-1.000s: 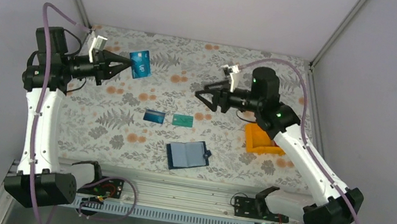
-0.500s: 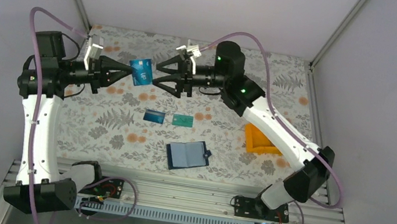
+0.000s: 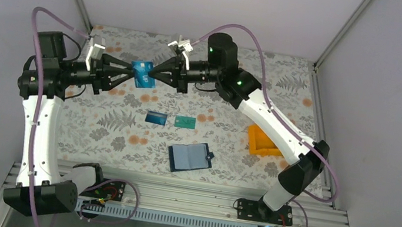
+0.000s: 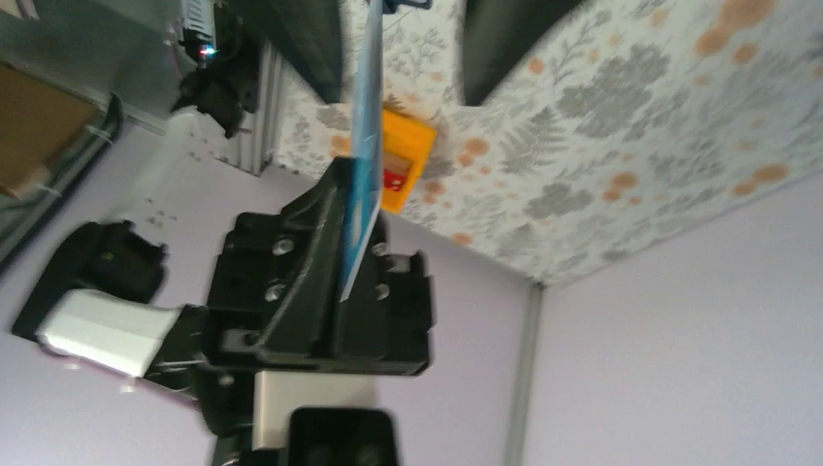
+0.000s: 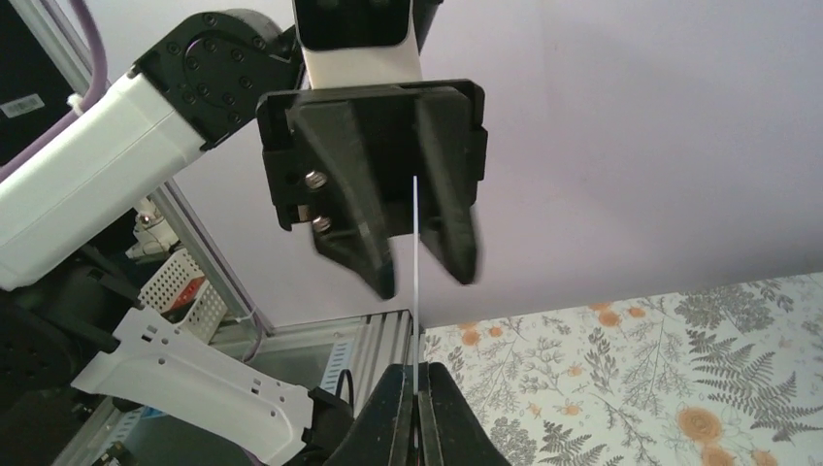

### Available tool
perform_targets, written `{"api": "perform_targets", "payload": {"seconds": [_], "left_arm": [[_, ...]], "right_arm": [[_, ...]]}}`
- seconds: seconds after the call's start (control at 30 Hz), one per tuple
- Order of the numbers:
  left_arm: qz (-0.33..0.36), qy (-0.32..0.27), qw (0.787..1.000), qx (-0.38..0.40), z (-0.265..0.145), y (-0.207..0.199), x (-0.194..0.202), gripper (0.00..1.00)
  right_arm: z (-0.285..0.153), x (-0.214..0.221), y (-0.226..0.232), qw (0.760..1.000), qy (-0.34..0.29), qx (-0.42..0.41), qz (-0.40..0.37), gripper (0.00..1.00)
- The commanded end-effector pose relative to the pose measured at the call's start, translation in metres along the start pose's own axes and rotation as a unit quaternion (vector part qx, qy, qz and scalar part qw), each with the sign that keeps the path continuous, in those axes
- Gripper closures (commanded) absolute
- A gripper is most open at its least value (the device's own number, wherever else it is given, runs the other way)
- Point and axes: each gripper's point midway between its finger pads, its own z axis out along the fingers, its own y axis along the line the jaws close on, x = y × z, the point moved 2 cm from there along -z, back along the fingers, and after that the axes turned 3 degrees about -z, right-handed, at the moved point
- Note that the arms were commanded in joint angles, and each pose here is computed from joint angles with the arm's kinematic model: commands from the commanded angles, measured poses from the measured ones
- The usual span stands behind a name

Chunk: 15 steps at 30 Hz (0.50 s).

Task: Take the credit cards out of the card holder

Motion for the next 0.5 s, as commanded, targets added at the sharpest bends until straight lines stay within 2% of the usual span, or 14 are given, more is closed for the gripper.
{"api": "perform_targets", "payload": {"seconds": [0.0,0.07,0.1,0.17,0.3,0.4,0.47], "left_arm": [[0.027,0.028,0.994,-0.107,-0.005,0.028,-0.002,0.43],[0.032,0.066,0.971,-0.227,-0.018,0.065,0.006,0.37],[0.033,0.092,0.951,-0.293,-0.030,0.086,0.013,0.36],[0.040,0.139,0.929,-0.341,-0.040,0.108,0.025,0.33],[0.065,0.224,0.909,-0.346,-0.026,0.123,0.037,0.30],[0.174,0.276,0.895,-0.304,0.025,0.095,0.031,0.30],[0.265,0.278,0.881,-0.276,0.047,0.063,0.014,0.30]], "right_arm": [[-0.012,0.015,-0.033,0.994,0.042,0.034,0.091,0.96],[-0.034,0.027,-0.058,0.983,0.051,0.051,0.169,0.96],[-0.043,0.035,-0.066,0.975,0.056,0.047,0.208,0.96],[-0.054,0.054,-0.084,0.960,0.073,0.064,0.264,0.96],[-0.067,0.083,-0.106,0.944,0.107,0.124,0.287,0.96],[-0.077,0.086,-0.112,0.940,0.104,0.128,0.298,0.96],[-0.080,0.085,-0.109,0.941,0.104,0.118,0.300,0.96]]}}
